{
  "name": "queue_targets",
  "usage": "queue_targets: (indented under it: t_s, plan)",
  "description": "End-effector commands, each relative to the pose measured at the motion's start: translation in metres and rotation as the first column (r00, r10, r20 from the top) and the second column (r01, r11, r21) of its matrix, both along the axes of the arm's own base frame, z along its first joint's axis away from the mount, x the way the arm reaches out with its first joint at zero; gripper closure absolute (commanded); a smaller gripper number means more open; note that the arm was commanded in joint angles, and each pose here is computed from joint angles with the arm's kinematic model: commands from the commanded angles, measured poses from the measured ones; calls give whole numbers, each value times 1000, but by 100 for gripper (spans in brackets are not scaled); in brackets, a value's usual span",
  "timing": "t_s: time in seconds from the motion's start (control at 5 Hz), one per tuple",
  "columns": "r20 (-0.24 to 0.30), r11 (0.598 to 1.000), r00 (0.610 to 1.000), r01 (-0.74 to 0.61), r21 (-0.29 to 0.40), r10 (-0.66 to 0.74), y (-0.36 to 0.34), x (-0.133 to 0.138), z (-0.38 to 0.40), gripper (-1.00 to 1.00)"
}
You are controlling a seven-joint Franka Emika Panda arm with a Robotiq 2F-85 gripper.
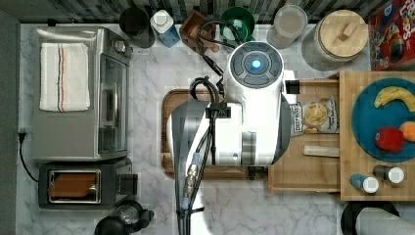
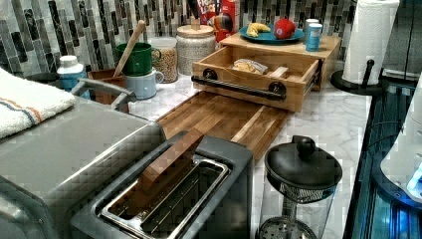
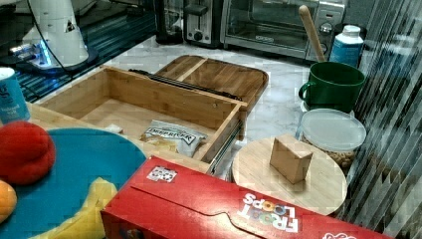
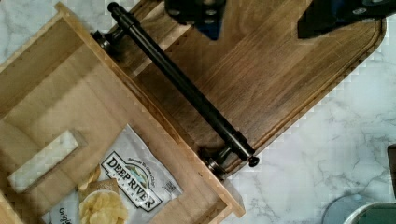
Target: Close the drawer.
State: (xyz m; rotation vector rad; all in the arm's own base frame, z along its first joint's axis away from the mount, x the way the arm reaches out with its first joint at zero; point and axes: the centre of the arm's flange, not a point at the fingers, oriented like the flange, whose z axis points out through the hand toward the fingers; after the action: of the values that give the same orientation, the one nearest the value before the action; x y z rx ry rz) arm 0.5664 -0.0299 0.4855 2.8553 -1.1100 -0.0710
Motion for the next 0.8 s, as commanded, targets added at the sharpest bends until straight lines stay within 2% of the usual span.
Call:
queue_targets:
  t_s: [0.2, 0.4, 0.6, 0.8]
  plan:
    - [-1, 1000, 1000, -9, 0, 9, 0, 0, -1, 100]
    - [-1, 1000, 1000, -9, 0, 9, 0, 0, -1, 100]
    - [25, 994, 995, -96, 43, 95, 10, 0, -8, -100]
    - [25, 983, 986, -169, 75, 167, 32, 0, -23, -100]
